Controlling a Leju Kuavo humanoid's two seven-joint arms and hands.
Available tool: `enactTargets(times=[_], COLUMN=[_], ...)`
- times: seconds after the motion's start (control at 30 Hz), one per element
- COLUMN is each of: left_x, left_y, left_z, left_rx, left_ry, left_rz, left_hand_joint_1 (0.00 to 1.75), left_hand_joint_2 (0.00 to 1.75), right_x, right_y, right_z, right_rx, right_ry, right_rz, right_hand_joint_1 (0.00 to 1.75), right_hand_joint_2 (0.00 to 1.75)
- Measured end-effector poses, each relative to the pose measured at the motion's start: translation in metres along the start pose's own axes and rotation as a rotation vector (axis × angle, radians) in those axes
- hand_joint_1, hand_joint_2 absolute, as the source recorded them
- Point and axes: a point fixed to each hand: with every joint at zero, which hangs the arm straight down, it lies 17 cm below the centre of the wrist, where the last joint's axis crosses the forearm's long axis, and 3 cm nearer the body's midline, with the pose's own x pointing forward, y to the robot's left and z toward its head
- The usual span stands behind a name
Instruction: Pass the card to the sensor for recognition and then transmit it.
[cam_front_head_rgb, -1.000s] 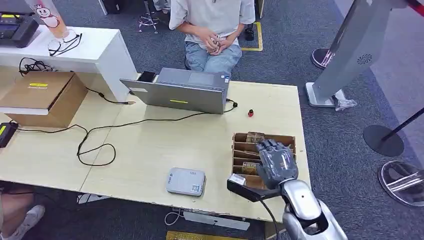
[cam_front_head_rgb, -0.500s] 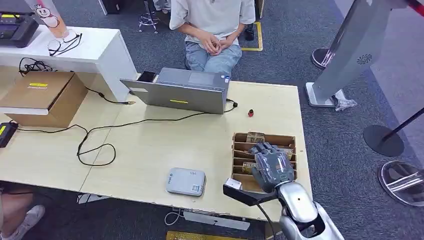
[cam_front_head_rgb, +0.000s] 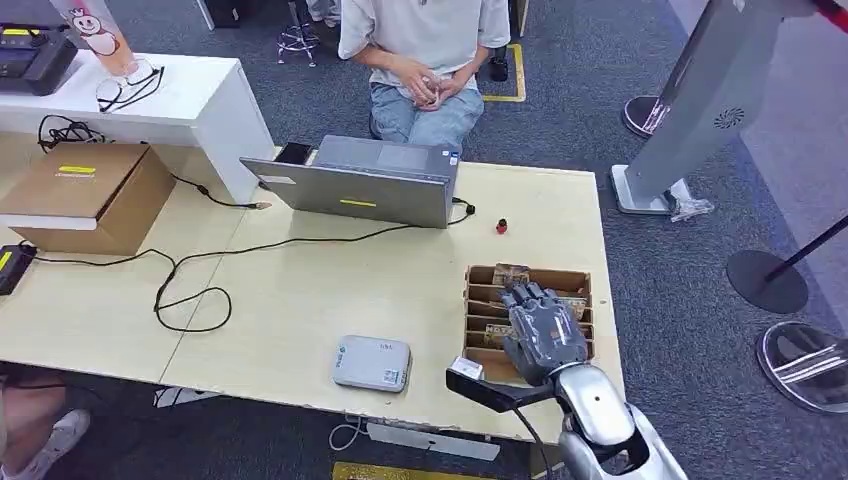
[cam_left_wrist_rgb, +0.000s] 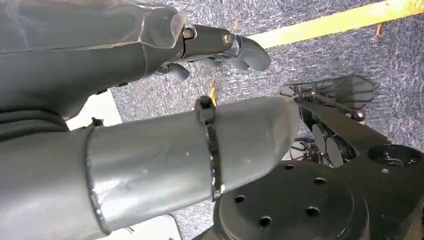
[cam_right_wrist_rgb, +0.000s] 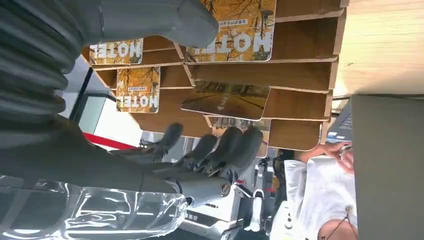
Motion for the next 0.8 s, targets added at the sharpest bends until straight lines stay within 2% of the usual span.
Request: enactTargets(times=[0.4,0.57,0.67,0.77,0.8], left_x=[0.0,0.0,0.0,0.001,0.001], left_y=[0.004,0.005,0.006,0.006,0.007], left_z=[-0.005,-0.007,-0.008,-0.009,-0.009], left_rx=[0.011,0.006,0.005,0.005,0.006], left_ry=[0.004,0.005,0.006,0.006,0.007], left_rz=[-0.019,-0.03,-0.031,-0.033,-0.033], left_hand_joint_1=[0.0,0.0,0.0,0.0,0.0], left_hand_joint_2=[0.0,0.0,0.0,0.0,0.0], right_x=[0.0,0.001,0.001,0.002,0.002], right_y=[-0.004,-0.005,-0.004,-0.004,-0.004], right_z=[-0.009,-0.012,-0.012,-0.013,-0.013], right_rx=[-0.014,-0.014,-0.013,-0.013,-0.012], right_ry=[0.008,0.011,0.015,0.016,0.016], right_rz=[-0.004,-0.008,-0.011,-0.013,-0.013], right_hand_joint_1=[0.75,0.7,0.73,0.91,0.91], right_hand_joint_2=[1.75,1.75,1.75,1.75,1.75])
